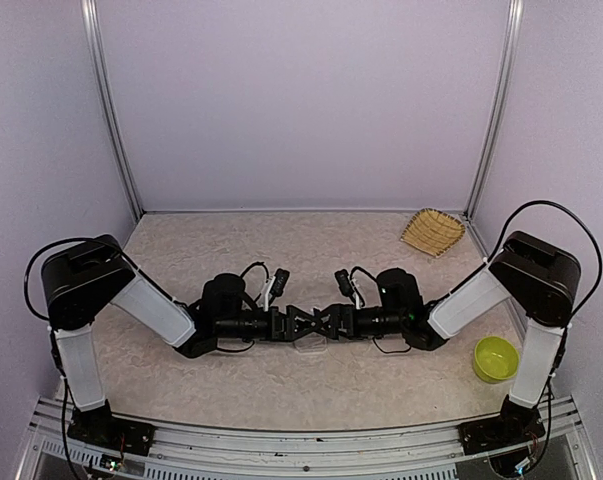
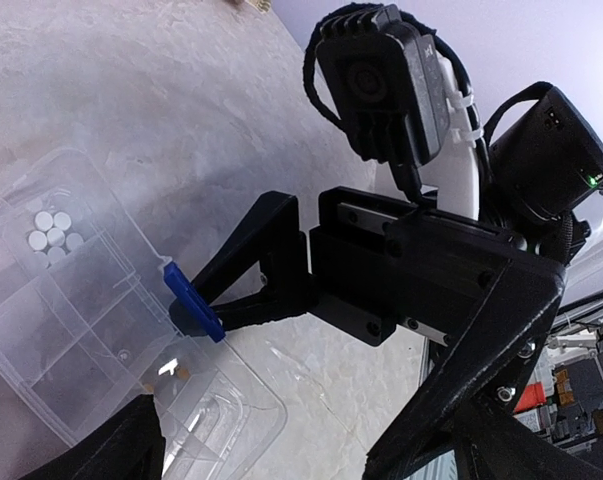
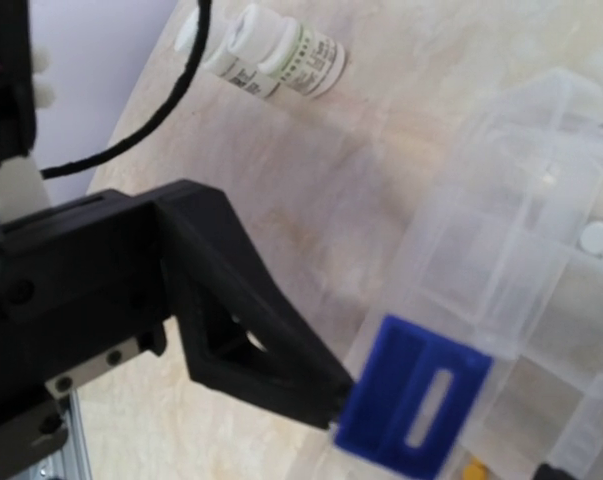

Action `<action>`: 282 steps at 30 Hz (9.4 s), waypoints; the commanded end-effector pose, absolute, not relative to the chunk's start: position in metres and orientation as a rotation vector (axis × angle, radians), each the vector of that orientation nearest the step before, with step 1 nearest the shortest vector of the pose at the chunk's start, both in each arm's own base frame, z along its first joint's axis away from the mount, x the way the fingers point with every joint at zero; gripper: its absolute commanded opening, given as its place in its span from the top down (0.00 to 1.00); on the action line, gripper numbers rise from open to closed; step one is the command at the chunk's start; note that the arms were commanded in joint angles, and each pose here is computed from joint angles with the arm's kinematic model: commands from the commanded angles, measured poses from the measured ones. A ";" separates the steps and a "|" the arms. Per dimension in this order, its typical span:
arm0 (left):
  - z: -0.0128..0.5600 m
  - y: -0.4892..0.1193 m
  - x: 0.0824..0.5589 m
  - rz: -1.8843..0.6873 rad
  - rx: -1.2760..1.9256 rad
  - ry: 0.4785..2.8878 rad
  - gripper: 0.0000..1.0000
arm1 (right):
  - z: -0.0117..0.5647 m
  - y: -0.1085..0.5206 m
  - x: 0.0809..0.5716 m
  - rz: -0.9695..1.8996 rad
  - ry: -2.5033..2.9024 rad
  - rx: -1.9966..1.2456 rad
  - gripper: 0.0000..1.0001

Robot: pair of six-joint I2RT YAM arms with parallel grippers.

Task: Sort the pills into containers
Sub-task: Close the pill container at the center of the board, then move the pill container to the center of the board.

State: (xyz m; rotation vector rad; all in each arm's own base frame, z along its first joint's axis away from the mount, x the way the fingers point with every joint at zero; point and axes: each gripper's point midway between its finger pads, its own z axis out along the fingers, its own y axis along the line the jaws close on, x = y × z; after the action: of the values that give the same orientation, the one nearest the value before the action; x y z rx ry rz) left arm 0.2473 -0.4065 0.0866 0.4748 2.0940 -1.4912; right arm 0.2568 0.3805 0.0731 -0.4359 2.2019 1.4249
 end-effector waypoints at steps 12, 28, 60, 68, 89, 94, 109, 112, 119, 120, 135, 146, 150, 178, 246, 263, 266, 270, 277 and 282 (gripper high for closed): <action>0.063 -0.407 0.252 -1.466 0.415 2.165 0.05 | 0.063 0.361 0.263 1.371 2.242 -0.372 0.00; 0.053 -0.406 0.251 -1.460 0.405 2.193 0.08 | 0.074 0.330 0.270 1.411 2.202 -0.279 0.00; 0.057 -0.407 0.250 -1.507 0.409 2.174 0.20 | 0.035 0.336 0.312 0.669 2.395 -0.471 0.00; 0.055 -0.405 0.248 -1.506 0.410 2.180 0.19 | 0.037 0.342 0.312 0.682 2.387 -0.488 0.00; 0.055 -0.405 0.246 -1.519 0.404 2.177 0.20 | 0.032 0.307 0.309 0.496 2.411 -0.443 0.00; 0.054 -0.404 0.246 -1.518 0.401 2.181 0.20 | 0.039 0.315 0.307 0.558 2.380 -0.478 0.00; 0.057 -0.405 0.246 -1.528 0.402 2.171 0.20 | 0.081 0.365 0.276 1.163 2.238 -0.574 0.07; 0.060 -0.406 0.246 -1.534 0.406 2.161 0.20 | 0.075 0.367 0.278 1.165 2.251 -0.564 0.12; 0.075 -0.408 0.246 -1.554 0.420 2.122 0.20 | 0.062 0.369 0.280 1.171 2.287 -0.537 0.18; 0.077 -0.408 0.246 -1.554 0.421 2.116 0.20 | 0.062 0.370 0.280 1.174 2.288 -0.536 0.19; 0.100 -0.403 0.249 -1.521 0.414 2.101 0.17 | 0.060 0.373 0.281 1.200 2.284 -0.527 0.32; 0.080 -0.378 0.264 -1.243 0.360 2.221 0.18 | 0.060 0.373 0.281 1.198 2.283 -0.532 0.37; 0.070 -0.373 0.268 -1.183 0.340 2.248 0.19 | 0.060 0.373 0.281 1.195 2.288 -0.534 0.38; 0.036 -0.376 0.278 -1.158 0.329 2.320 0.47 | 0.045 0.367 0.286 1.108 2.352 -0.518 0.48; 0.034 -0.383 0.291 -1.149 0.349 2.311 0.27 | 0.047 0.321 0.264 1.030 2.348 -0.524 0.25; 0.060 -0.428 0.308 -1.262 0.464 2.221 0.24 | 0.064 0.298 0.265 0.931 2.301 -0.553 0.22; 0.068 -0.431 0.309 -1.262 0.475 2.206 0.18 | 0.070 0.297 0.266 0.906 2.274 -0.605 0.21; 0.082 -0.423 0.315 -1.219 0.466 2.182 0.13 | 0.072 0.293 0.266 0.845 2.260 -0.671 0.20; 0.128 -0.402 0.319 -1.143 0.441 2.105 0.01 | 0.067 0.277 0.269 0.627 2.286 -0.753 0.21; 0.155 -0.386 0.314 -1.101 0.427 2.057 0.01 | 0.054 0.272 0.267 0.433 2.323 -0.810 0.20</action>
State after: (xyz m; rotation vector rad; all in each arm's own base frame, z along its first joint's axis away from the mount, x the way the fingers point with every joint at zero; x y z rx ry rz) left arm 0.3150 -0.4034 0.1364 0.4338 2.0923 -1.1719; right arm 0.2668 0.2807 0.0600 -0.7413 2.3025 0.6360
